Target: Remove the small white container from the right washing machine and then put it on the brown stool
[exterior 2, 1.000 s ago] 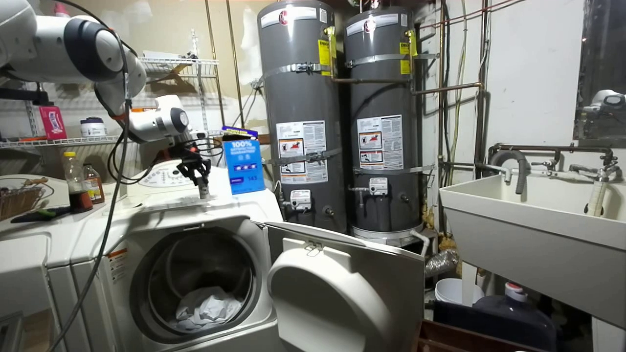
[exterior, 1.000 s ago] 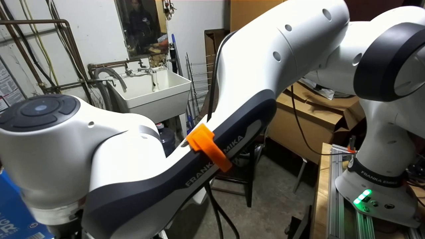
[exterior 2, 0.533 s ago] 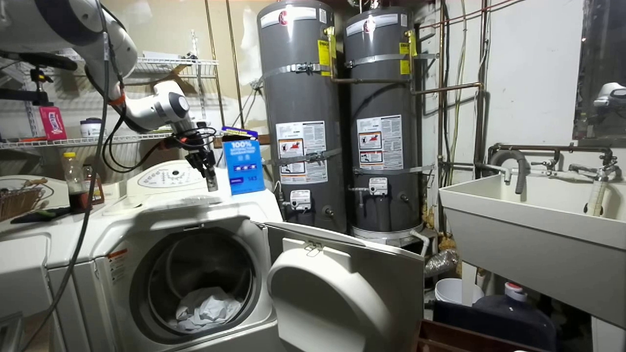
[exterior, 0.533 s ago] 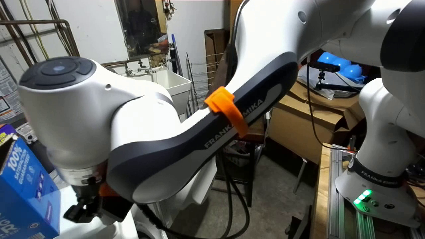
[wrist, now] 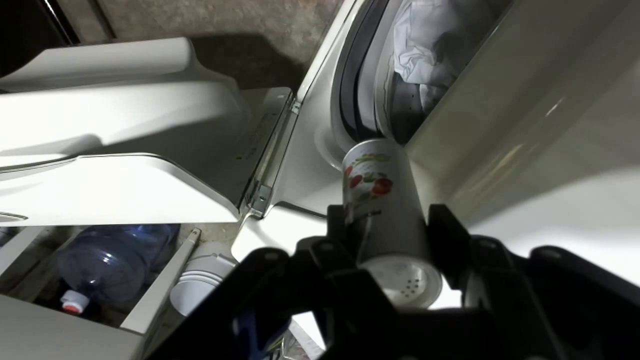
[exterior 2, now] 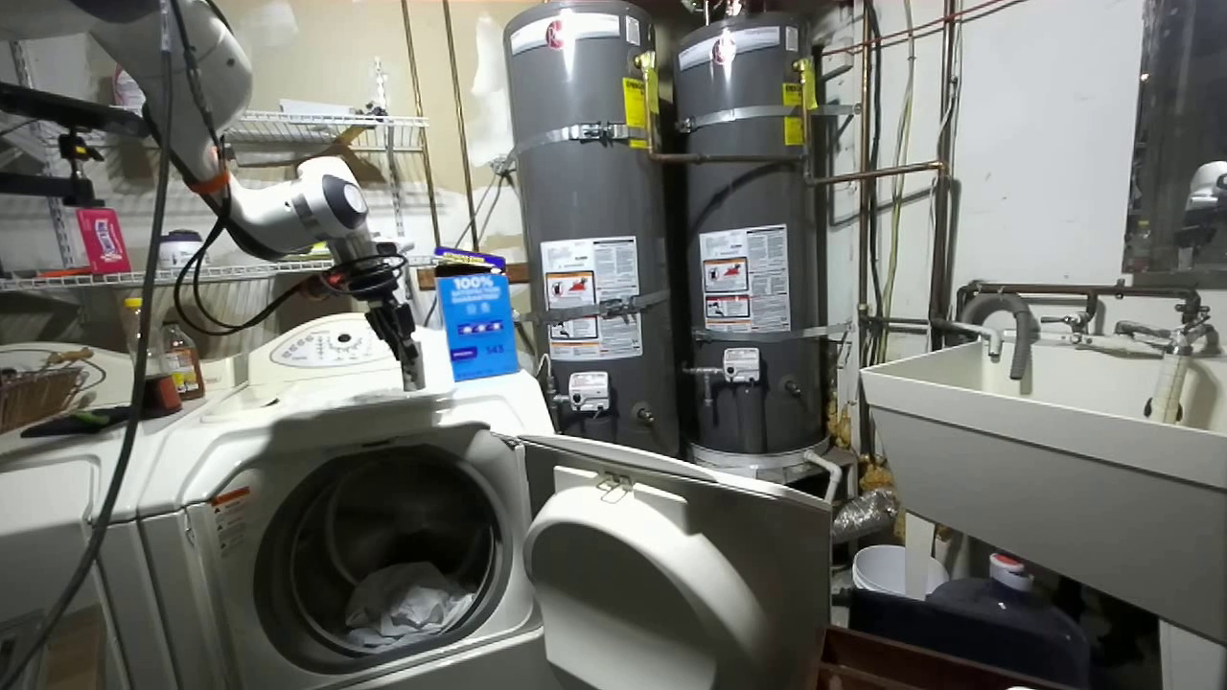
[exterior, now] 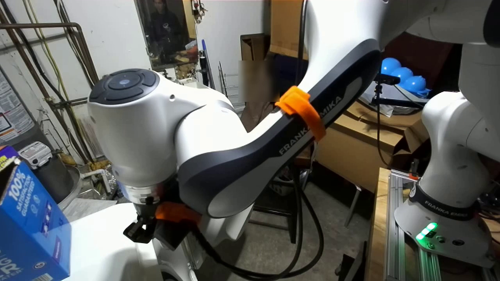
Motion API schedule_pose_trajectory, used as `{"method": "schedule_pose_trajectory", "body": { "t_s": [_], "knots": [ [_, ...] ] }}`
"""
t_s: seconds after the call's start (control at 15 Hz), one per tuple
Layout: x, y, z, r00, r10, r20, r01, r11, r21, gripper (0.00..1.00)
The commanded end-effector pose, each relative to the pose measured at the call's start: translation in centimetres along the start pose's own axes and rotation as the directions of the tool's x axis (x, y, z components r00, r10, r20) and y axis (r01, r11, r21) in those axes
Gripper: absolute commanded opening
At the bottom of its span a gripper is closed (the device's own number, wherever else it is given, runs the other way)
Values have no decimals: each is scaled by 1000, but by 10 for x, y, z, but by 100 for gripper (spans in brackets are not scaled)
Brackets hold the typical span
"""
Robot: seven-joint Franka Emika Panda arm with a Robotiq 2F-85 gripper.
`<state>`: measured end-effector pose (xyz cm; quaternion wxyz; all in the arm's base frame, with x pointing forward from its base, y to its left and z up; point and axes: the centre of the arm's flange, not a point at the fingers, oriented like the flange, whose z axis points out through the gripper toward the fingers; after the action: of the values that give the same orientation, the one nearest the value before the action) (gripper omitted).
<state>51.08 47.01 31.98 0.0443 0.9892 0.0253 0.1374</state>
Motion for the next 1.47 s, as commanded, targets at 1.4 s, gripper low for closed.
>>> {"method": "schedule_pose_trajectory", "body": {
  "t_s": [1.4],
  "knots": [
    [-39, 327, -3, 671, 737, -82, -718, 618, -319, 45]
  ]
}}
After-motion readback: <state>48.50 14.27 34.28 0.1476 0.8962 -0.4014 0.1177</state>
